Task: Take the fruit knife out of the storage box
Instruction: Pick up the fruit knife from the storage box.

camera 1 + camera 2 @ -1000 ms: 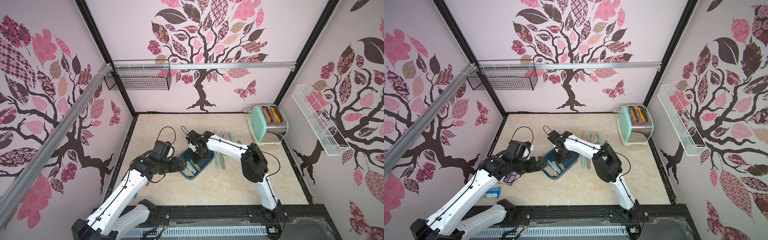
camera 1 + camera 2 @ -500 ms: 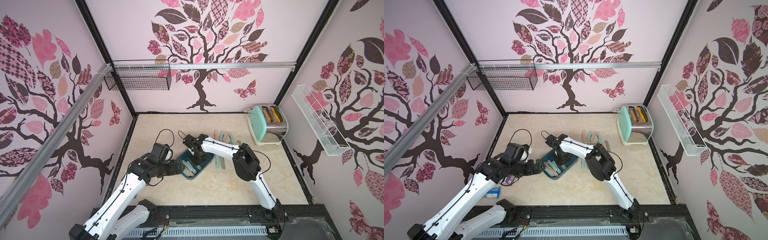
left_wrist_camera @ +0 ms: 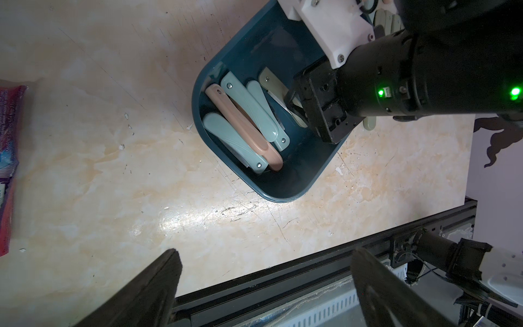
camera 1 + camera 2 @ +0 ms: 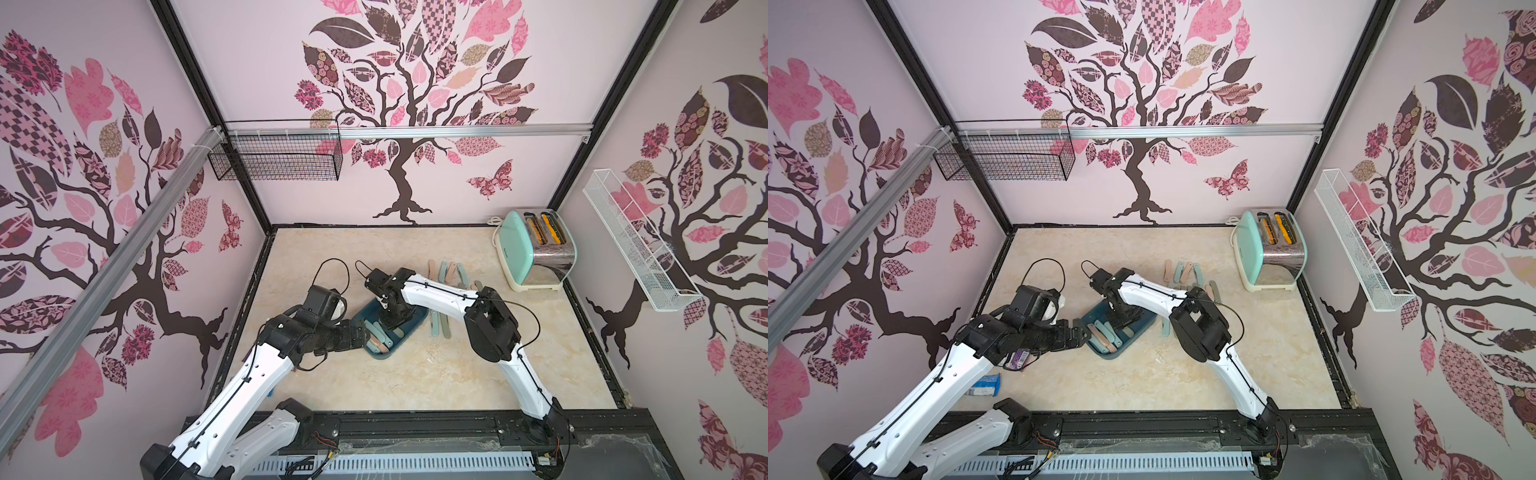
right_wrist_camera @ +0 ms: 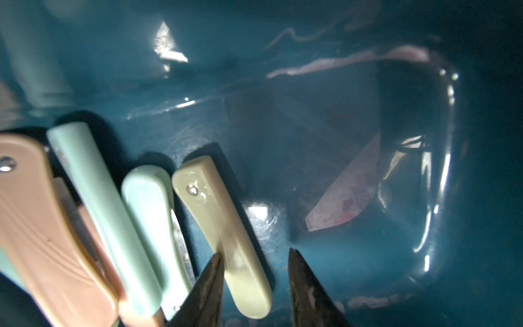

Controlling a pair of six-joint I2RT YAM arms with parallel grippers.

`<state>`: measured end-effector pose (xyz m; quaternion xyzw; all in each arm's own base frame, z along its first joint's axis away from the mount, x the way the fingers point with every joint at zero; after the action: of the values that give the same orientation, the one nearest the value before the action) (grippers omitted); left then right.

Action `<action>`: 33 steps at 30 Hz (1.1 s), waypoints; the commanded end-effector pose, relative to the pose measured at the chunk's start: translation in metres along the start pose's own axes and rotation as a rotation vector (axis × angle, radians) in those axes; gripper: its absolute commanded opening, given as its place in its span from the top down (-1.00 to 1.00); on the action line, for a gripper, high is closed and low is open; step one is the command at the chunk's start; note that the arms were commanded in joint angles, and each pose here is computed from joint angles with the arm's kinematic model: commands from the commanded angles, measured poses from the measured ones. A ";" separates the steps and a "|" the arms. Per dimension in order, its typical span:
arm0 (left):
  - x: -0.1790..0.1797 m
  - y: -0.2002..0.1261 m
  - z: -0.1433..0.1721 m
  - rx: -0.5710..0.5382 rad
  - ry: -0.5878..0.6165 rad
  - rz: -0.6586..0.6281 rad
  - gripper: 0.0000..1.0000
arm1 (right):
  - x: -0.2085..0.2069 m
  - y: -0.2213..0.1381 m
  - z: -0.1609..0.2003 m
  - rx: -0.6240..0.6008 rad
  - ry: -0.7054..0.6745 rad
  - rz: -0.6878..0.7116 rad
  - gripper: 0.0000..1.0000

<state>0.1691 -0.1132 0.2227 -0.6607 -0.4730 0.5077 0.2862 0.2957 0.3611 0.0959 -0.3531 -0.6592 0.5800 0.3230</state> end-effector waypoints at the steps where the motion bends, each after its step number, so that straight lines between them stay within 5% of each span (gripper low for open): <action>1: 0.000 0.001 0.000 0.005 0.015 0.004 -0.97 | 0.001 -0.010 -0.004 -0.037 0.003 -0.020 0.18; 10: 0.000 0.002 0.000 0.012 0.017 0.005 -0.97 | 0.005 0.008 -0.011 0.010 -0.001 -0.019 0.19; 21: 0.000 0.004 -0.001 0.015 0.019 0.007 -0.97 | -0.008 0.012 -0.016 0.022 0.055 0.012 0.69; 33: -0.008 0.007 -0.012 0.005 0.026 0.024 -0.97 | -0.024 -0.039 -0.039 -0.069 0.142 -0.097 0.71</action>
<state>0.1742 -0.1175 0.2171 -0.6599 -0.4632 0.5111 0.2979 0.3321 0.3565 0.0996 -0.3700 -0.6479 0.5492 0.3765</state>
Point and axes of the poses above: each gripper's point midway between its finger pads, its own y axis out along the fingers, its own x axis along the line the jaws close on, z = x × y, the point moved 6 cm from there along -y, back along the fingers
